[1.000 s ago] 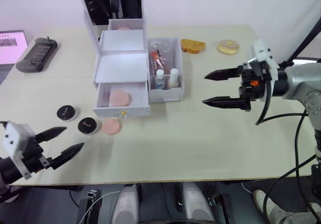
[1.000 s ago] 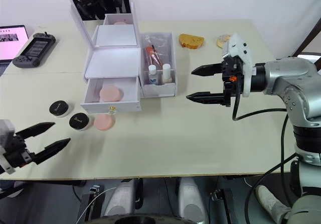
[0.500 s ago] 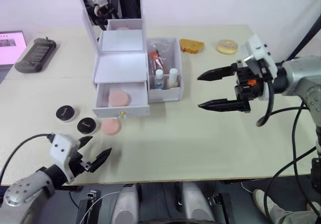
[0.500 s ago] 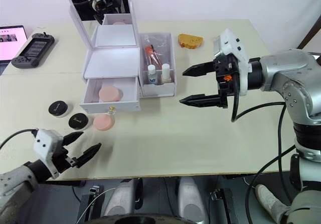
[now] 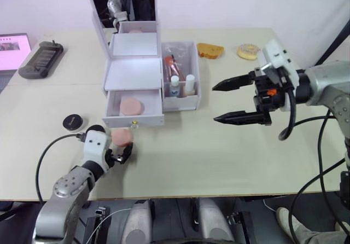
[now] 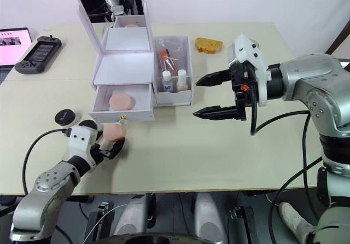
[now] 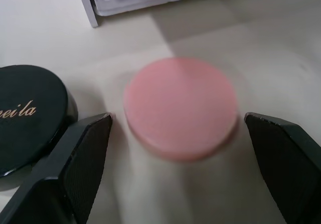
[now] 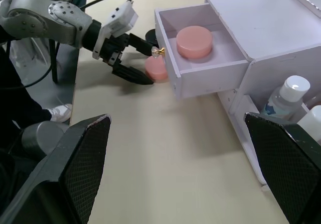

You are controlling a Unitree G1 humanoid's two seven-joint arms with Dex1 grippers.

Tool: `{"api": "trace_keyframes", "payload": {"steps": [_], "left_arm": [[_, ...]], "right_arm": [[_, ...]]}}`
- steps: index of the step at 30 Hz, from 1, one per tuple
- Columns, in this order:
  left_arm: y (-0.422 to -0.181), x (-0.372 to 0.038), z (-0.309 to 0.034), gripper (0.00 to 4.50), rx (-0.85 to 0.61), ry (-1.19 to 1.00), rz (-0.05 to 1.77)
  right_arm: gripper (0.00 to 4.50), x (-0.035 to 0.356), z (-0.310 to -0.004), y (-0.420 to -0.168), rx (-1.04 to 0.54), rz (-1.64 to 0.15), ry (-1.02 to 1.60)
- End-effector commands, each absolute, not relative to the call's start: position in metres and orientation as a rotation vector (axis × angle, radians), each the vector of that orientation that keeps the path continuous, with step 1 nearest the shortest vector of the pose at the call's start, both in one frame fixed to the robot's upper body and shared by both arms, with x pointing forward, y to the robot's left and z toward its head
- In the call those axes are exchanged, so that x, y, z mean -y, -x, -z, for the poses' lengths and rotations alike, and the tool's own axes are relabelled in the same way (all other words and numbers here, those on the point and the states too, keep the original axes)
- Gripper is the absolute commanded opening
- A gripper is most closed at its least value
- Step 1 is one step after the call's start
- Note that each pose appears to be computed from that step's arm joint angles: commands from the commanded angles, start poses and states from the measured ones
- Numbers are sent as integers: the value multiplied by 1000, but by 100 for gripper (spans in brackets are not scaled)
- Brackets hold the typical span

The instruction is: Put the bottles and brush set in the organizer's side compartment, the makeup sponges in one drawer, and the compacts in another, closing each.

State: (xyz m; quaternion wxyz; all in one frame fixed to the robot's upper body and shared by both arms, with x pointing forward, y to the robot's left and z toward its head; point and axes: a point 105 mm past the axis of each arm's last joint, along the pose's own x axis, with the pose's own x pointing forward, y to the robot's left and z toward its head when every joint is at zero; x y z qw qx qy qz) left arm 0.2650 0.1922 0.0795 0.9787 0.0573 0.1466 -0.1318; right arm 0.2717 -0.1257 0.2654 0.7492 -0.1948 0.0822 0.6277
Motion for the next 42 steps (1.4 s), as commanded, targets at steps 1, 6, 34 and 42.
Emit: {"api": "trace_keyframes", "payload": {"steps": [1,6,34,42], "left_arm": [[-268,-186,-78,446,-334,-132,271],[-276,-172,-84,446,-347,-123,287],[-226,-191,-114,268,-415,-143,348],[-198,-156,-147,268,-327,-186,687]], "right_arm": [[450,128,-277,-268,-134,-1351,463],[450,132,-275,-272,-141,-1334,453],[450,121,-271,-282,-133,-1377,441],[450,114,-269,-286,-130,-1427,462]]}}
